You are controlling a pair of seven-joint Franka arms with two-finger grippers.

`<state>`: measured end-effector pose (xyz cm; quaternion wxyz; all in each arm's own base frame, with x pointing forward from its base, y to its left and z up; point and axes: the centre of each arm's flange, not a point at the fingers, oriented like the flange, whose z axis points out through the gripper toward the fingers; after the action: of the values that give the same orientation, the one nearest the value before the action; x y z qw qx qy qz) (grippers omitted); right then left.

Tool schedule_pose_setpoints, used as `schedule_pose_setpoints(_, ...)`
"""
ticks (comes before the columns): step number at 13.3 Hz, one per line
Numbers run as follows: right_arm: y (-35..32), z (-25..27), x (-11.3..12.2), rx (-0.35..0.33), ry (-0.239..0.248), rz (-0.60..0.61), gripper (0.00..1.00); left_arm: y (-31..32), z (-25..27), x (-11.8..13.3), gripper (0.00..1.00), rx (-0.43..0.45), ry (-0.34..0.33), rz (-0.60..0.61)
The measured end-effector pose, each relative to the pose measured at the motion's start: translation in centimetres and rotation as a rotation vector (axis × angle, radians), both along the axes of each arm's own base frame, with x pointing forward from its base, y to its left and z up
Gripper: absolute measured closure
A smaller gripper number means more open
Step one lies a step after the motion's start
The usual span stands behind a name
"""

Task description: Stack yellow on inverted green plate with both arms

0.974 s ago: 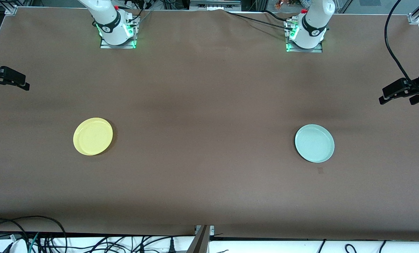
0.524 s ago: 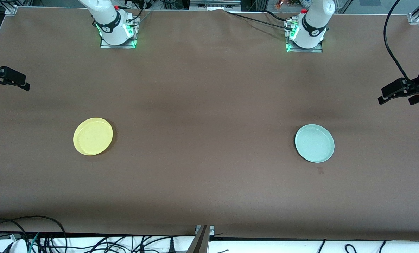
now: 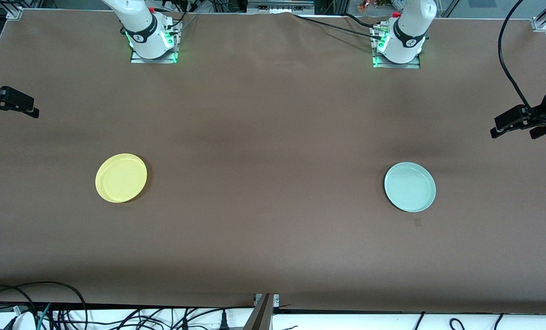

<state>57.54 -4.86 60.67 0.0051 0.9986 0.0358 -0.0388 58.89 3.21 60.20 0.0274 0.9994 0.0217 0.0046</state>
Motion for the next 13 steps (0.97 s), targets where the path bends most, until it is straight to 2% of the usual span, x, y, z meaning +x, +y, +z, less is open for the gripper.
schedule_pose_setpoints(9,0.0,0.0,0.0,0.0,0.002,0.0,0.0,-0.3,-0.7,0.3,0.0,0.0,0.012,-0.005)
schedule_pose_setpoints(13,0.1,0.0,0.0,0.0,0.003,0.001,0.0,-0.5,-5.3,3.0,0.0,0.003,0.046,-0.007)
